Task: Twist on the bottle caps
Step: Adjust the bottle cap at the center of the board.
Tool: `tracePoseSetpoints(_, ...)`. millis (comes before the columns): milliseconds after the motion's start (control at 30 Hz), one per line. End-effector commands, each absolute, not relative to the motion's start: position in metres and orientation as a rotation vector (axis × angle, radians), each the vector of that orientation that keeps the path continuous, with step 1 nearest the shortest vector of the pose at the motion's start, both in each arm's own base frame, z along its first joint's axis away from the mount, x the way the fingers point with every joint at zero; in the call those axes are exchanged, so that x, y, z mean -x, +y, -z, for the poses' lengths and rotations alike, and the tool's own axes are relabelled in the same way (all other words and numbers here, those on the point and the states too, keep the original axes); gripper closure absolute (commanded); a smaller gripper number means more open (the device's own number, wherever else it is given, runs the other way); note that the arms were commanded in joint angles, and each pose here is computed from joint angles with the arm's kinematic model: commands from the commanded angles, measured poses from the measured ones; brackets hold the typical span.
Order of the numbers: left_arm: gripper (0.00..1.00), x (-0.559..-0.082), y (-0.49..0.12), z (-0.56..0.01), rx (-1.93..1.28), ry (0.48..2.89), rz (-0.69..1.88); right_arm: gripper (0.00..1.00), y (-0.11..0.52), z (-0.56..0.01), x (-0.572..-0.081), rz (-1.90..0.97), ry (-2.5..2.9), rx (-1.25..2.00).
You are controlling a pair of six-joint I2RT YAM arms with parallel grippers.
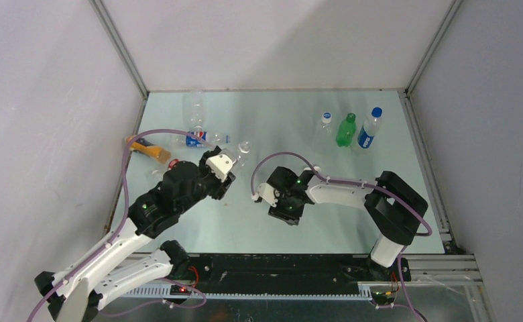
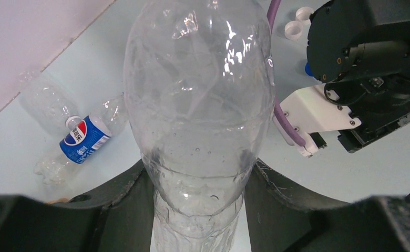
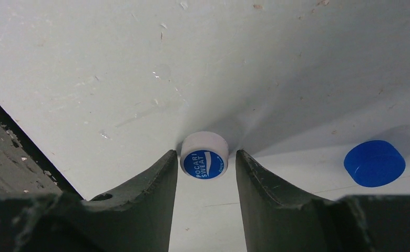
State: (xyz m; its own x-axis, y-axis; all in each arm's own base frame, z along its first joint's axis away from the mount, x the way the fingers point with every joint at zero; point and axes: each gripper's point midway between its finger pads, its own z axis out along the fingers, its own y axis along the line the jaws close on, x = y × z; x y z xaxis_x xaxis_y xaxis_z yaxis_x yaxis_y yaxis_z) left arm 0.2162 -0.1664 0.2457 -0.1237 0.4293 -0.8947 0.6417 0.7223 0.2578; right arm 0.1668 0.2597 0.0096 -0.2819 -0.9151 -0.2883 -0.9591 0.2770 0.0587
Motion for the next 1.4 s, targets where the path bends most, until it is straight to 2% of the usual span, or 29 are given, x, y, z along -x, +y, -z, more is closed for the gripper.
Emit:
tracePoseSetpoints(0,1.0,-0.222,-0.166,-0.27,-0.83,1.704,0.214,0.52,0.27,-0.008,-0.173,-0.311,2.313,1.747)
tracePoseSetpoints(133,1.0,-0.222,-0.167,-0.269,-0.832,1.707,0.22,0.53,0.266,-0.008,-0.171,-0.287,2.324,1.759)
tracePoseSetpoints(200,1.0,-0.221,-0.168,-0.268,-0.833,1.708,0.225,0.61,0.263,-0.011,-0.169,-0.287,2.333,1.759)
tracePoseSetpoints(267,1.0,-0.221,-0.168,-0.266,-0.838,1.708,0.226,0.74,0.261,-0.017,-0.167,-0.296,2.335,1.754)
tracePoseSetpoints(400,1.0,-0.222,-0.17,-0.261,-0.847,1.717,0.237,0.83,0.259,-0.04,-0.163,-0.342,2.32,1.717)
tracePoseSetpoints(733,1.0,-0.209,-0.205,-0.254,-1.078,1.607,0.452,0.84,0.243,-0.155,-0.159,-0.592,2.119,1.474)
tracePoseSetpoints(1033,1.0,-0.182,-0.232,-0.248,-1.412,1.528,0.622,0.9,0.234,-0.264,-0.143,-0.67,1.57,1.437)
tracePoseSetpoints(1367,1.0,-0.158,-0.238,-0.241,-1.625,1.516,0.715,0.92,0.25,-0.327,-0.122,-0.7,1.078,1.517)
